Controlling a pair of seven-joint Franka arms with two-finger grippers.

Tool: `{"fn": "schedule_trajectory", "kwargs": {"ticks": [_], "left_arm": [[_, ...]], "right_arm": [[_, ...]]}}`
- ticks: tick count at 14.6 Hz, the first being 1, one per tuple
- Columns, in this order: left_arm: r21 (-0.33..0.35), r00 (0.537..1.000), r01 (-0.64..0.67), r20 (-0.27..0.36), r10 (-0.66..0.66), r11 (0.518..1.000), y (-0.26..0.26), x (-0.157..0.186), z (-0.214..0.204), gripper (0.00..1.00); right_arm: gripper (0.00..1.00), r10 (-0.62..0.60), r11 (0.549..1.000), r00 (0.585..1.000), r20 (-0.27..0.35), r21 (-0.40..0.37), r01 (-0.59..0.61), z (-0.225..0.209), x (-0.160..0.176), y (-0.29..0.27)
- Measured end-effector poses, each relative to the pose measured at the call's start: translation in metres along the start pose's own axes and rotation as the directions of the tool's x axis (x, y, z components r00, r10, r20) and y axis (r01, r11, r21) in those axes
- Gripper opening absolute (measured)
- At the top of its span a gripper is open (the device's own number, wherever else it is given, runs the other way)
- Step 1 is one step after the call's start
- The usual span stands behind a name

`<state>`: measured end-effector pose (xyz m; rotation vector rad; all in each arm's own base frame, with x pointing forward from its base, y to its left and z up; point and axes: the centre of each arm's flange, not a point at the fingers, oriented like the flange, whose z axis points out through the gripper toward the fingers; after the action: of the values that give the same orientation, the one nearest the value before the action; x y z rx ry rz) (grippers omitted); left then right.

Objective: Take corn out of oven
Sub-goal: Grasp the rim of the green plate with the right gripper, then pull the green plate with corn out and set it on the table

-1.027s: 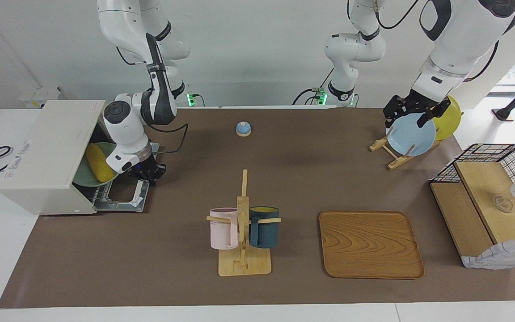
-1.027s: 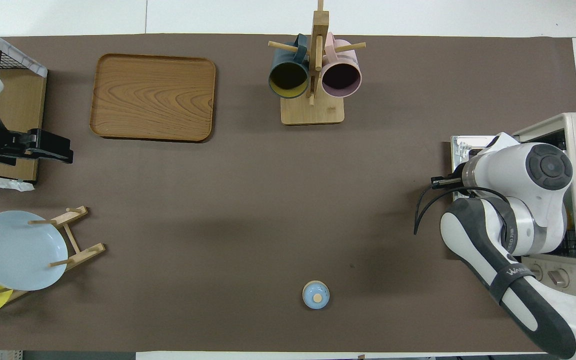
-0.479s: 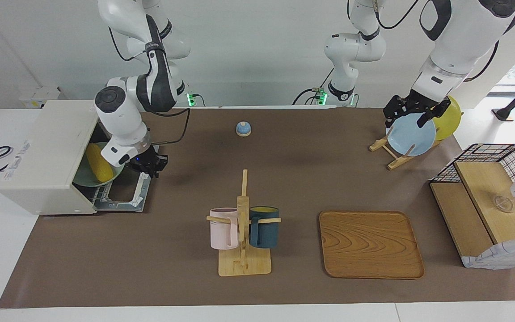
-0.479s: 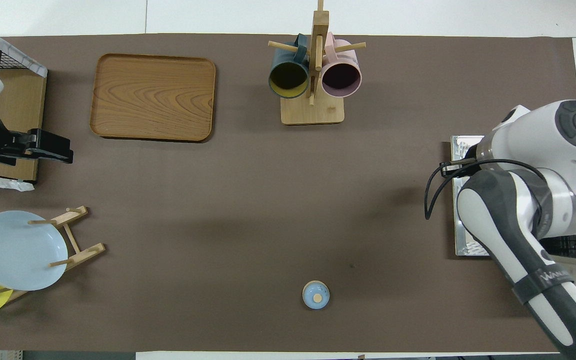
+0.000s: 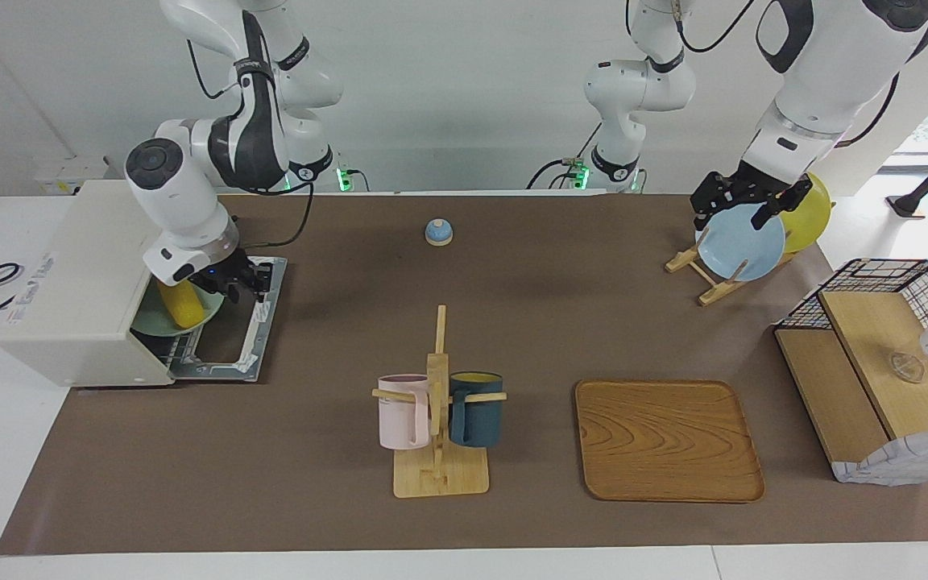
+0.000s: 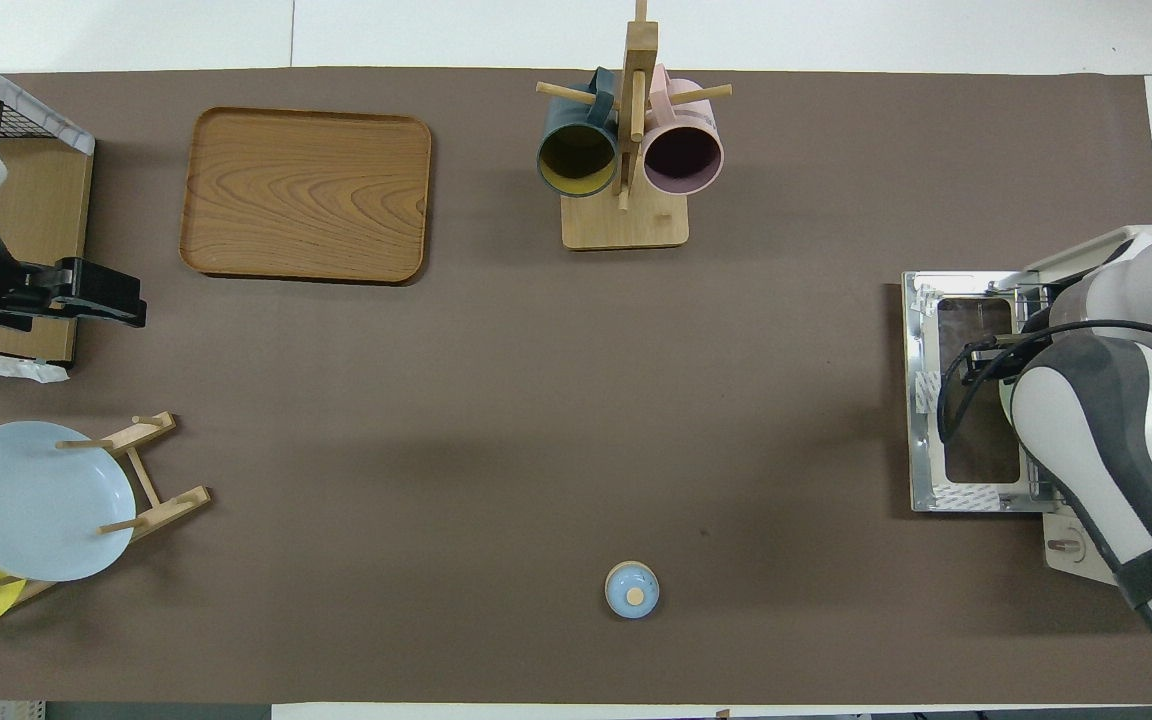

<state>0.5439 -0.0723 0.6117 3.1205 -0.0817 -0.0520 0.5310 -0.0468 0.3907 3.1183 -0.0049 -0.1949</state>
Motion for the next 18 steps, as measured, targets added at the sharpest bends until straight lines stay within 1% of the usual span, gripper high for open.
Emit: {"fn": "schedule_trajectory", "kwargs": {"ticks": [2,3,4,5,8,9,11,12,14,15,16,17,18], "left_arm": [[0.0,1.0,0.0,0.0,0.0,1.0,0.0,0.0,0.0,1.0],[0.0,1.0,0.001,0.0,-0.001,1.0,0.0,0.0,0.0,1.0],[0.0,1.0,0.001,0.0,-0.001,1.0,-0.001,0.0,0.0,1.0],[0.0,1.0,0.001,0.0,-0.001,1.0,-0.001,0.0,0.0,1.0],[0.0,1.0,0.001,0.0,-0.001,1.0,-0.001,0.0,0.0,1.0],[0.0,1.0,0.001,0.0,-0.001,1.0,-0.001,0.0,0.0,1.0],[0.0,1.0,0.002,0.0,-0.002,1.0,-0.001,0.0,0.0,1.0],[0.0,1.0,0.002,0.0,-0.002,1.0,-0.001,0.0,0.0,1.0],[0.0,1.0,0.002,0.0,-0.002,1.0,-0.001,0.0,0.0,1.0],[0.0,1.0,0.002,0.0,-0.002,1.0,-0.001,0.0,0.0,1.0],[0.0,1.0,0.002,0.0,-0.002,1.0,-0.001,0.0,0.0,1.0],[0.0,1.0,0.002,0.0,-0.002,1.0,-0.001,0.0,0.0,1.0],[0.0,1.0,0.002,0.0,-0.002,1.0,-0.001,0.0,0.0,1.0]], "right_arm": [[0.44,-0.02,1.0,1.0,0.011,-0.013,0.02,0.007,-0.004,0.002],[0.44,-0.038,0.999,0.999,0.008,-0.027,0.038,0.009,-0.005,0.004],[0.41,-0.051,0.998,0.999,0.002,-0.036,0.051,0.012,-0.007,0.006],[0.41,-0.058,0.997,0.998,-0.004,-0.041,0.058,0.016,-0.009,0.008],[0.4,-0.063,0.997,0.998,-0.014,-0.045,0.062,0.026,-0.014,0.012],[0.38,-0.063,0.997,0.998,-0.017,-0.045,0.062,0.029,-0.016,0.014],[0.15,-0.065,0.997,0.998,-0.015,-0.045,0.064,0.031,-0.017,0.015],[0.06,-0.074,0.996,0.997,-0.019,-0.055,0.073,0.026,-0.018,0.015],[0.05,-0.102,0.992,0.995,-0.018,-0.073,0.101,0.017,-0.02,0.006],[0.05,-0.127,0.989,0.992,-0.011,-0.078,0.126,0.012,-0.018,-0.007],[0.05,-0.153,0.985,0.988,-0.002,-0.082,0.152,0.003,-0.014,-0.025],[0.03,-0.165,0.982,0.986,0.001,-0.089,0.164,-0.009,-0.009,-0.049],[0.02,-0.171,0.981,0.985,-0.006,-0.098,0.169,-0.023,-0.004,-0.078]]}}
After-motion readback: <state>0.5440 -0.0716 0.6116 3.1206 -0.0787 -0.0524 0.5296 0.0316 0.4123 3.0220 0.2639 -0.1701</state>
